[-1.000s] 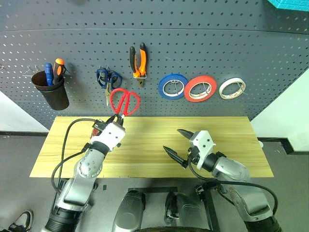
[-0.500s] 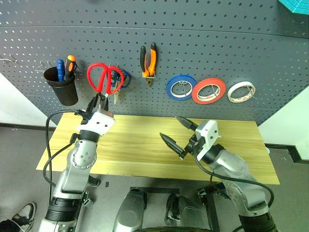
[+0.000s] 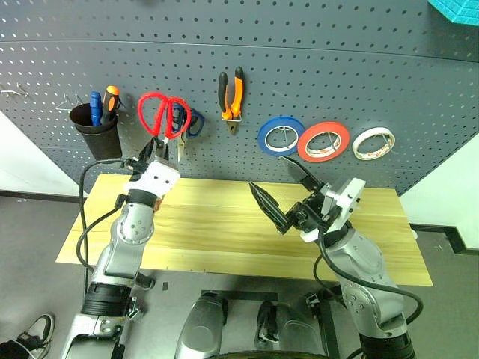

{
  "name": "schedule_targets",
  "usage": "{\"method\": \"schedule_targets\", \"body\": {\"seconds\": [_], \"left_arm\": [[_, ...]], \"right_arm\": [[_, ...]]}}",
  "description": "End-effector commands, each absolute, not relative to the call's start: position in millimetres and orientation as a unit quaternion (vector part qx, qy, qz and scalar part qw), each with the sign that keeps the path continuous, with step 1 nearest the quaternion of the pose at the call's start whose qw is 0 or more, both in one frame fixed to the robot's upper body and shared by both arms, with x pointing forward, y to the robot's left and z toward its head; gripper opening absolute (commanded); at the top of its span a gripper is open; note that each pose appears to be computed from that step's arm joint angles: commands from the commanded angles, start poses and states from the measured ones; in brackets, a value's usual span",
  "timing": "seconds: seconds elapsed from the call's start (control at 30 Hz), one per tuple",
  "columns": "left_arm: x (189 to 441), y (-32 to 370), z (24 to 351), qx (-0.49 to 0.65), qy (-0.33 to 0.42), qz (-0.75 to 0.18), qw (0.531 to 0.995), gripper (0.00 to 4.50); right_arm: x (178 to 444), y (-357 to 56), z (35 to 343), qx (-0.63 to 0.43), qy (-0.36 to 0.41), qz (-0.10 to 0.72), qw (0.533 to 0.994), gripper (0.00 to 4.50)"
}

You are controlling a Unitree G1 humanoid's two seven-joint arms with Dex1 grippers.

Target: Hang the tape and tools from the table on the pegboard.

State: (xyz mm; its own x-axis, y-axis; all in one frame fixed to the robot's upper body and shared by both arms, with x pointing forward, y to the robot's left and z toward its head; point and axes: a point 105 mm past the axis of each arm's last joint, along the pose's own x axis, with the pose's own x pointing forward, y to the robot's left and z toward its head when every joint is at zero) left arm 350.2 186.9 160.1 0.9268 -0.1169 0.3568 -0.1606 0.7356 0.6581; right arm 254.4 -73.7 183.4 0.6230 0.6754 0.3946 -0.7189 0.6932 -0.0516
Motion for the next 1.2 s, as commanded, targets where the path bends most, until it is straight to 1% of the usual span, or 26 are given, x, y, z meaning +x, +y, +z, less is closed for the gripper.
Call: {"method": "schedule_targets", "body": {"seconds": [0.03, 0.13, 0.23, 0.5, 0.7, 0.97, 1.2], "left_arm": [[351, 181, 165, 0.349, -0.205, 0.002, 0.914, 0.94], [349, 171, 159, 0.344, -0.205, -0.021, 0.916, 0.93], [346, 167, 159, 0.337, -0.212, -0.028, 0.917, 0.92], [345, 171, 159, 0.333, -0.212, -0.025, 0.918, 0.90], [353, 175, 160, 0.342, -0.208, -0.015, 0.916, 0.90], [367, 179, 152, 0.336, -0.186, -0.010, 0.923, 0.90], [372, 181, 147, 0.338, -0.178, -0.010, 0.924, 0.90]], "right_arm": [[252, -76, 192, 0.050, -0.219, 0.385, 0.895, 4.50], [253, -76, 192, 0.049, -0.219, 0.383, 0.896, 4.50], [253, -77, 191, 0.048, -0.216, 0.382, 0.897, 4.50], [253, -78, 184, 0.045, -0.204, 0.385, 0.899, 4.50], [252, -77, 183, 0.042, -0.201, 0.387, 0.899, 4.50], [251, -77, 182, 0.041, -0.197, 0.387, 0.900, 4.50], [250, -78, 180, 0.038, -0.193, 0.386, 0.901, 4.50]]}}
